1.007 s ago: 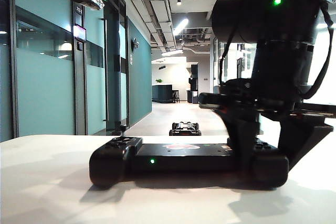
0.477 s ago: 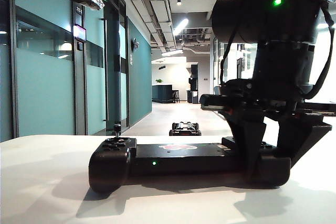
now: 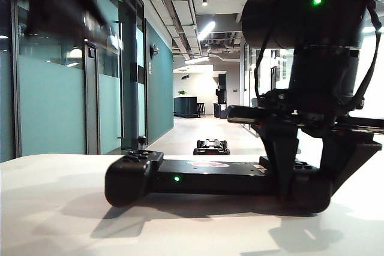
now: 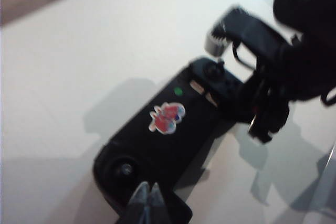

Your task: Push the left joystick on the remote control sitting on the white table forward to make the robot dog walk in a straight line until it approaches the door.

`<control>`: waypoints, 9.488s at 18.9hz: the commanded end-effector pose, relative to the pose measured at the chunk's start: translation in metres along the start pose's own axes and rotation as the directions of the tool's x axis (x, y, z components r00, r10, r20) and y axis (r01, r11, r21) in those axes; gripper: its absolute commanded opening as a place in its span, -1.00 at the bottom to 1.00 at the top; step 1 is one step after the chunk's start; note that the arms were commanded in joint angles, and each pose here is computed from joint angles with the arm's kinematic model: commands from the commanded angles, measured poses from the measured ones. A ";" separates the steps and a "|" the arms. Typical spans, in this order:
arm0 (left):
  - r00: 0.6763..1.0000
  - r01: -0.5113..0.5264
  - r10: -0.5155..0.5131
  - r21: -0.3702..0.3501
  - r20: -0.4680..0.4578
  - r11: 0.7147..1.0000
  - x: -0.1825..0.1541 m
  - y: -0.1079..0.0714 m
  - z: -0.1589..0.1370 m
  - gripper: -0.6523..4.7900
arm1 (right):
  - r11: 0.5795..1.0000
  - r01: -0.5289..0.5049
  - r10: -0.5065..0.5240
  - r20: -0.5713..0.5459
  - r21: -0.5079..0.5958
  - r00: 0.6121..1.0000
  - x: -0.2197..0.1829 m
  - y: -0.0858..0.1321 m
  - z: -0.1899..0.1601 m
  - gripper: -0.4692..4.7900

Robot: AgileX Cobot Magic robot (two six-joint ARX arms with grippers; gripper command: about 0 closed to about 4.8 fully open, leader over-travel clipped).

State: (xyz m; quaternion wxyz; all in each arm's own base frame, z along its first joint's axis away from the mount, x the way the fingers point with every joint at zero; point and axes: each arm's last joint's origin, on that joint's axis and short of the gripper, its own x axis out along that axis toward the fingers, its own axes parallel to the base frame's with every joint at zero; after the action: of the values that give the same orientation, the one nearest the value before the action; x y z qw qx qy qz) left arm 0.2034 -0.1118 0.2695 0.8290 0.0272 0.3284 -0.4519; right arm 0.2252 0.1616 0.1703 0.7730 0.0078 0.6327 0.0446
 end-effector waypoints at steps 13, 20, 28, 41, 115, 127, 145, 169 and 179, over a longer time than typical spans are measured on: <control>0.988 0.154 -0.155 0.077 0.018 0.985 0.067 0.028 -0.064 -0.78 | 0.997 0.075 -0.075 -0.004 0.013 0.997 0.000 -0.005 -0.002 -0.23; 0.987 0.155 -0.158 0.089 0.036 0.984 0.084 0.038 -0.067 -0.78 | 0.997 0.075 -0.075 -0.005 0.013 0.997 0.000 -0.005 -0.002 -0.23; 0.985 0.163 -0.166 0.064 0.048 0.985 0.095 0.044 -0.070 -0.78 | 0.997 0.071 -0.071 0.000 0.013 0.997 0.000 -0.004 -0.002 -0.23; 0.984 0.155 -0.159 0.054 0.075 0.986 0.104 0.049 -0.068 -0.78 | 0.998 0.067 -0.067 -0.002 0.013 0.998 0.000 -0.004 -0.002 -0.23; 0.968 -0.152 0.156 -0.035 0.198 0.988 -0.075 -0.038 0.009 -0.78 | 0.992 0.094 -0.097 -0.033 -0.088 0.995 -0.034 0.001 0.009 0.55; 0.907 -0.269 0.259 -0.019 0.332 0.963 -0.092 -0.049 -0.037 -0.78 | 0.985 0.089 -0.025 0.386 -0.149 0.922 -0.133 -0.034 -0.033 -0.83; 0.688 -0.421 0.367 -0.068 0.626 0.905 -0.056 -0.032 -0.133 -0.78 | 0.978 -0.001 0.145 0.683 -0.207 0.716 -0.133 -0.062 -0.074 -0.82; 0.406 -0.697 0.707 -0.304 0.579 0.649 -0.061 0.007 -0.170 -0.76 | 0.978 0.002 0.143 0.679 -0.208 0.720 -0.132 -0.061 -0.073 -0.82; 0.414 -0.692 0.702 -0.300 0.580 0.656 -0.061 0.007 -0.170 -0.77 | 0.978 0.001 0.143 0.679 -0.208 0.720 -0.132 -0.061 -0.073 -0.82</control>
State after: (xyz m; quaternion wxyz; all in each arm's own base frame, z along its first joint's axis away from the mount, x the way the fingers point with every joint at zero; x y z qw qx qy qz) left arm 0.0975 -0.0051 0.1676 0.9990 -0.0075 -0.0158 -0.0411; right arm 0.1309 0.0865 0.2777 0.9442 -0.0299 0.3014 0.1296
